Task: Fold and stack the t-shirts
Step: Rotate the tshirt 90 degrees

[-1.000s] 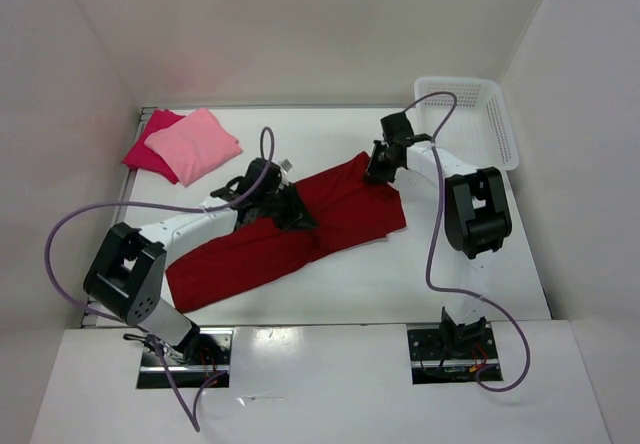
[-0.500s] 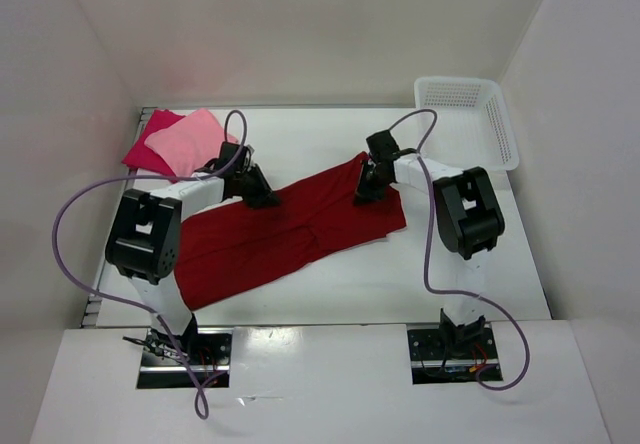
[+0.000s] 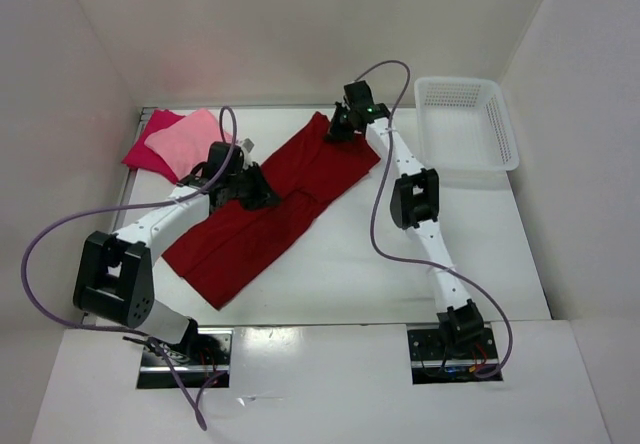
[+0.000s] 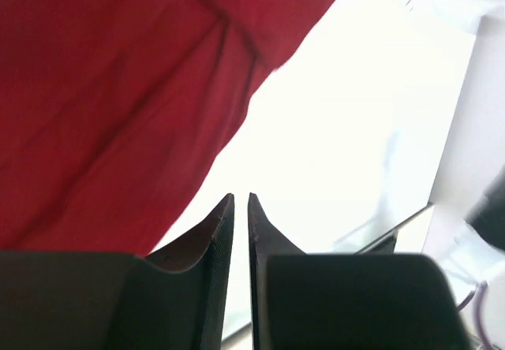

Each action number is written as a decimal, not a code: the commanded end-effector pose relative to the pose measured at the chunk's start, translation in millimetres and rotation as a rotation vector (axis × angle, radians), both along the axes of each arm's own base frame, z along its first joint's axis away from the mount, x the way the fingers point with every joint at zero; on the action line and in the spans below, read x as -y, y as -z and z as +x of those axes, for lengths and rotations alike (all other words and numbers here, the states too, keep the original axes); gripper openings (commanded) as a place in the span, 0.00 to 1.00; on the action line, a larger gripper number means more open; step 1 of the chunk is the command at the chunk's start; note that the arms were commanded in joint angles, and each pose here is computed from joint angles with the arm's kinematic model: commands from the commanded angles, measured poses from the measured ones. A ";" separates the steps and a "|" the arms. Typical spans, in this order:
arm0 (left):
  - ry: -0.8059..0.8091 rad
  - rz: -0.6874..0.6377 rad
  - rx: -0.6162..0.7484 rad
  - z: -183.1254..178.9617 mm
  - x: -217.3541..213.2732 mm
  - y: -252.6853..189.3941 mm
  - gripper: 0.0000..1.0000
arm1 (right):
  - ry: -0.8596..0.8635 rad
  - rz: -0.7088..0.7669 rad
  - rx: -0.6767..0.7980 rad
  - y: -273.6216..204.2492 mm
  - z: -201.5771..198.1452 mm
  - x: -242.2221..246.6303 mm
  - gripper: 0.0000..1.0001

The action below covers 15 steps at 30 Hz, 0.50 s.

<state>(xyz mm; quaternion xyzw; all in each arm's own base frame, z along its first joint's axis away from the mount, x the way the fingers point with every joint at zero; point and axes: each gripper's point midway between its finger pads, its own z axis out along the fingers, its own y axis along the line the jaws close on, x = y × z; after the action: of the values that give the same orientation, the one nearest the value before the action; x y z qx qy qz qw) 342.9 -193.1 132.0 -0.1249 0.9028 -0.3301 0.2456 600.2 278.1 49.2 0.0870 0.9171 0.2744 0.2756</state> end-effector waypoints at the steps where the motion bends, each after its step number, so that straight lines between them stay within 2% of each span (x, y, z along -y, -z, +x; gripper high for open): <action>1: 0.000 0.011 -0.021 -18.3 -6.5 -2.8 0.18 | -0.065 0.081 0.021 -71.3 -19.7 -11.1 0.08; 2: 0.000 0.008 -0.011 -18.5 -6.6 -6.6 0.18 | -0.065 0.086 0.035 -100.0 -26.4 -8.8 0.08; 4: -0.007 0.011 0.003 -17.9 -7.9 -10.2 0.18 | -0.083 -0.007 0.120 -131.7 -38.8 -12.8 0.14; 5: -0.007 0.011 0.003 -17.9 -7.9 -10.2 0.17 | -0.088 -0.044 0.113 -128.0 -46.2 -12.2 0.17; 6: -0.007 0.011 0.003 -15.4 -7.2 -7.7 0.17 | -0.082 -0.032 0.207 -183.6 -56.7 -4.7 0.21; 7: -0.013 0.019 -0.004 -14.3 -8.3 -4.0 0.15 | -0.091 -0.022 0.232 -198.7 -66.9 -7.4 0.29; 9: -0.013 0.030 0.005 -9.3 -8.7 -2.5 0.13 | -0.107 0.046 0.297 -231.4 -98.7 -2.3 0.35; 10: -0.023 0.024 0.026 -3.3 -10.6 -7.8 0.11 | -0.099 0.057 0.238 -199.1 -113.8 0.7 0.39; 11: -0.047 0.022 0.034 2.7 -18.5 -9.1 0.11 | -0.108 0.077 0.236 -201.6 -131.4 -1.2 0.40; 12: -0.061 0.022 0.034 5.1 -23.3 -9.1 0.10 | -0.111 0.105 0.274 -226.1 -155.5 1.8 0.40; 13: -0.071 0.037 0.032 7.9 -28.6 -5.0 0.10 | -0.116 0.097 0.166 -183.4 -182.0 1.0 0.42; 15: -0.104 0.051 0.037 15.8 -41.5 -1.6 0.08 | -0.177 0.134 0.158 -179.4 -224.7 -24.2 0.45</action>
<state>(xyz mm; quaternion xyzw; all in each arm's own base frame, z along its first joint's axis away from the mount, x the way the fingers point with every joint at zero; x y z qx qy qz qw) 340.0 -168.6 132.3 -0.1526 0.9032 -0.3112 0.2533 408.7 271.0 249.3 0.0168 0.8838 0.3281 0.3330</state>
